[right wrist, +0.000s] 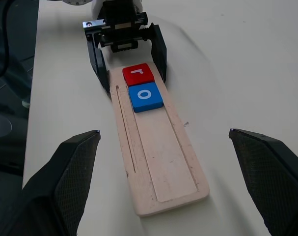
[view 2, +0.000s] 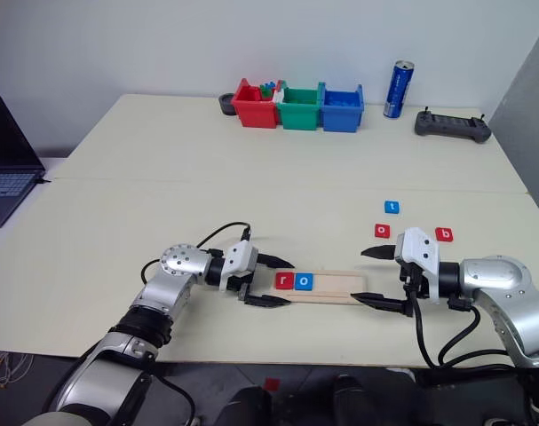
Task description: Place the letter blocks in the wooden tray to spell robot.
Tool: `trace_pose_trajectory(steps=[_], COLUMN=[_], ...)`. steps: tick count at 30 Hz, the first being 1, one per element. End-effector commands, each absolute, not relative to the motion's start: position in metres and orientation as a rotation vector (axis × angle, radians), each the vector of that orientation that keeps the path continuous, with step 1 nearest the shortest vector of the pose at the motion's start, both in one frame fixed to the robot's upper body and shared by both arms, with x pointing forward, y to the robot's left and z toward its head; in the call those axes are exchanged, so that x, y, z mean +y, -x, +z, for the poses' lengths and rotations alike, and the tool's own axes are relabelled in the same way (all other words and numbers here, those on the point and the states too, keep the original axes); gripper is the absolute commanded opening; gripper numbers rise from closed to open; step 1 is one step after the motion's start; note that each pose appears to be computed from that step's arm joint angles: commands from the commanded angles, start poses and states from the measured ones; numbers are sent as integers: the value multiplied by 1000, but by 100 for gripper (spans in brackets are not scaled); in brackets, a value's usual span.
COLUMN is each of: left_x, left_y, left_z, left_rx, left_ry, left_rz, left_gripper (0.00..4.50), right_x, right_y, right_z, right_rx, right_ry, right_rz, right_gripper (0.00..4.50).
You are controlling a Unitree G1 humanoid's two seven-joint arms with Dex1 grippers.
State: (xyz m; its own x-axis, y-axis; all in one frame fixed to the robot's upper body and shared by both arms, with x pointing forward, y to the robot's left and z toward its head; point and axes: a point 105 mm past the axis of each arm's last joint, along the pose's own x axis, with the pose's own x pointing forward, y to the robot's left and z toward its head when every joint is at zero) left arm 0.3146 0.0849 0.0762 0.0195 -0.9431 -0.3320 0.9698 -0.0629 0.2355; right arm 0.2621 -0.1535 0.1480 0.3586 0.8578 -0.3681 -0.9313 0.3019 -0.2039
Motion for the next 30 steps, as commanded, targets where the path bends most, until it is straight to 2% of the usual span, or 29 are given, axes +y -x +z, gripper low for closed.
trace_pose_trajectory(steps=[1,28,29,30], left_x=[81,79,78,78], left_y=[-316,-321,-321,-322], left_z=[82,80,80,81], left_rx=[28,42,41,40], left_ry=[-486,-492,-491,-490], left_rz=[-1574,-1560,-1559,-1558], left_gripper=[339,339,412,438], right_x=[-151,-149,-149,-148], right_y=[-262,-264,-263,-263], right_z=[159,159,159,158], right_rx=[156,148,148,149], right_ry=[431,440,439,437], right_rz=[1194,1197,1198,1199], right_gripper=[450,450,450,450])
